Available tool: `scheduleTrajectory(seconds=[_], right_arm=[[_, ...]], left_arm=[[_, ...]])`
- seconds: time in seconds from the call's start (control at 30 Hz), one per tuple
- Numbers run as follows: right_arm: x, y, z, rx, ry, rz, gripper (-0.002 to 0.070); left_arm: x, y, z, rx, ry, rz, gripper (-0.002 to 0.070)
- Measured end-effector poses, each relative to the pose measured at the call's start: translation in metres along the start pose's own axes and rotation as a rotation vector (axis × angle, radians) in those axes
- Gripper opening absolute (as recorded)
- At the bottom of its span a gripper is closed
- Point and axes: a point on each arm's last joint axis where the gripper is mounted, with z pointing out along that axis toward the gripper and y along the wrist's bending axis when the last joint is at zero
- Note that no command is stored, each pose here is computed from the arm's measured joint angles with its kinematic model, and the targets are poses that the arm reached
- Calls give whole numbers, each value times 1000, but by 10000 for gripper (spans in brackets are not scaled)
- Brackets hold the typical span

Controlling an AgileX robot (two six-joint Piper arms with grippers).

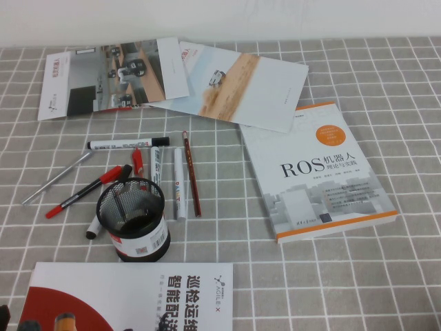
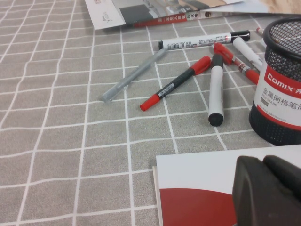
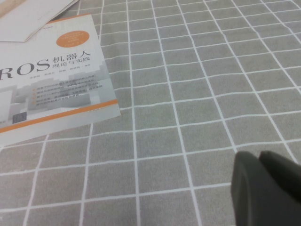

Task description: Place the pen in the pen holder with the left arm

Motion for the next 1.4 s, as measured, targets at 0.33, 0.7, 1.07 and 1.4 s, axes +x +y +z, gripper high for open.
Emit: scheduleTrajectory(seconds=[0.33, 0.7, 1.07, 1.4], right_arm=[[0, 0, 0, 0, 0, 0, -15], [0, 0, 0, 0, 0, 0, -15], [0, 0, 0, 0, 0, 0, -15], [0, 0, 0, 0, 0, 0, -15]], left_arm=[[-7, 0, 0, 5, -82, -102, -2], [-24, 1, -3, 63, -258, -586, -2], [-28, 2, -5, 66, -272, -579, -2], [-102, 0, 10, 108, 84, -426, -2]])
